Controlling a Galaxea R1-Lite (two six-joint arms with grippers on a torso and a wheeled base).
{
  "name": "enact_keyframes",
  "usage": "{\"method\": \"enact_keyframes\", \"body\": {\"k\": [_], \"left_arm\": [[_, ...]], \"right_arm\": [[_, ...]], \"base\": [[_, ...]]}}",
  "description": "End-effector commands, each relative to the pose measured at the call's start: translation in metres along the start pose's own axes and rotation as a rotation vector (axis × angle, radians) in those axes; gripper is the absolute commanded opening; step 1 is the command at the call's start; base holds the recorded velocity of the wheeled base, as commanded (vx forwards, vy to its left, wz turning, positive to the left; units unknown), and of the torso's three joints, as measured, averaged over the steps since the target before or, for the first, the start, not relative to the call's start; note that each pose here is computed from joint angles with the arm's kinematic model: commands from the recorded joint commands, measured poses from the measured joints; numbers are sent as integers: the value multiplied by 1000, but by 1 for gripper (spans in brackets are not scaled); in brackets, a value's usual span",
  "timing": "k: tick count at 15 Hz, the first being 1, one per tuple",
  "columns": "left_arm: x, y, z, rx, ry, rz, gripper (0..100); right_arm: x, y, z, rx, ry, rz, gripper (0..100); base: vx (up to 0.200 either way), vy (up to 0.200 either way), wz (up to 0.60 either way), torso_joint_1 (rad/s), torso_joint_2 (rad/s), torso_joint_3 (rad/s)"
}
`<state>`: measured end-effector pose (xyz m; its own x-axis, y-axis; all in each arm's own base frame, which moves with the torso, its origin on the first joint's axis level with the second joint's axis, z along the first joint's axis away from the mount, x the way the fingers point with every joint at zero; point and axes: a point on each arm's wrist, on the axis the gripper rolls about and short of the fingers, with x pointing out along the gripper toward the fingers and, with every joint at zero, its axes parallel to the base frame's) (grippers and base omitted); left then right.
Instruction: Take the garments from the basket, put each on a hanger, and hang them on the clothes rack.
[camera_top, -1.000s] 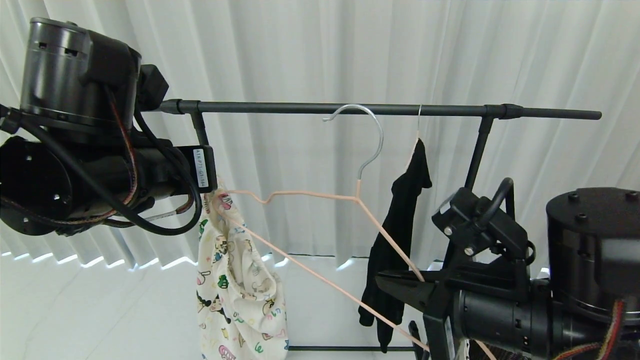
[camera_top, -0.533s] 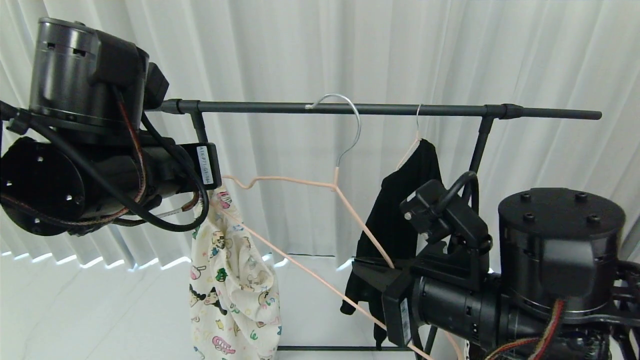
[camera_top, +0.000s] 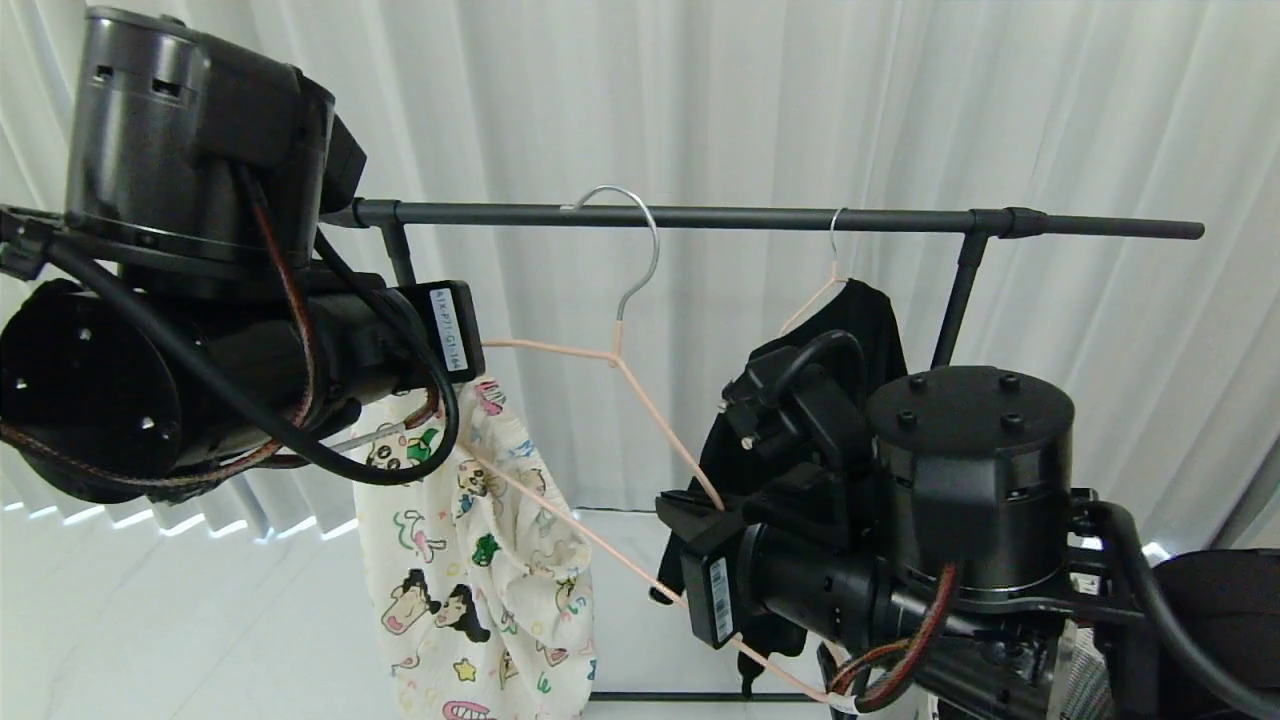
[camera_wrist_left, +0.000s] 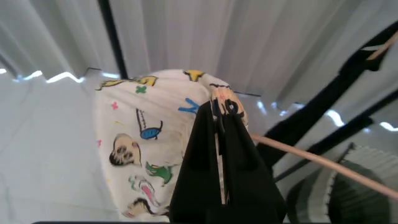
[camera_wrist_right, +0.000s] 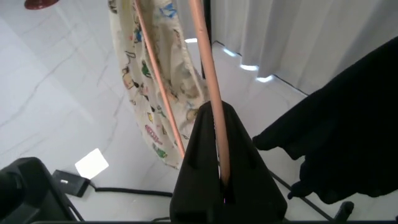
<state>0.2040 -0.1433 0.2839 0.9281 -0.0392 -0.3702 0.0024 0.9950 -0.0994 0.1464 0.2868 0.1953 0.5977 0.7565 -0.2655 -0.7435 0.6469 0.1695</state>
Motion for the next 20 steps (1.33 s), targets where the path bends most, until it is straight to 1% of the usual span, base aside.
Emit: {"method": "enact_keyframes", "body": {"k": [1,4,7,8,11,13,14,16,17,18,20], "left_arm": [[-11,-13,2,-20,-12,-66,0],[-23,-31,-2,-50,-4,-147,0],[-31,-39,-4,-61,-1,-191,0],[-33,-38,-4,-60,-1,-195,0],[-35,-34,-8,-54,3,-188,0],[-40,-31,-8,-55,0,-199,0],[-43,-30,-8,-56,-3,-210,100],[-48,-27,-5,-63,-15,-218,100],[-52,-24,-3,-70,-24,-223,100],[-60,-18,2,-76,-45,-234,100],[-74,-4,4,-43,-77,-248,100]], "right_arm": [[10,6,-3,-5,9,10,0],[20,12,0,7,0,18,0],[24,13,-2,10,3,17,0],[24,12,-2,13,0,0,0],[24,11,-2,54,-14,-59,0],[24,11,-1,58,-30,-83,0],[24,11,0,60,-43,-86,0],[23,11,4,65,-87,-103,0],[22,10,5,52,-96,-119,0],[18,8,4,18,-98,-138,0],[11,1,0,-38,-108,-155,0]], "base": [[0,0,0,0,0,0],[0,0,0,0,0,0],[0,0,0,0,0,0],[0,0,0,0,0,0],[0,0,0,0,0,0],[0,0,0,0,0,0],[0,0,0,0,0,0],[0,0,0,0,0,0],[0,0,0,0,0,0],[0,0,0,0,0,0],[0,0,0,0,0,0]]}}
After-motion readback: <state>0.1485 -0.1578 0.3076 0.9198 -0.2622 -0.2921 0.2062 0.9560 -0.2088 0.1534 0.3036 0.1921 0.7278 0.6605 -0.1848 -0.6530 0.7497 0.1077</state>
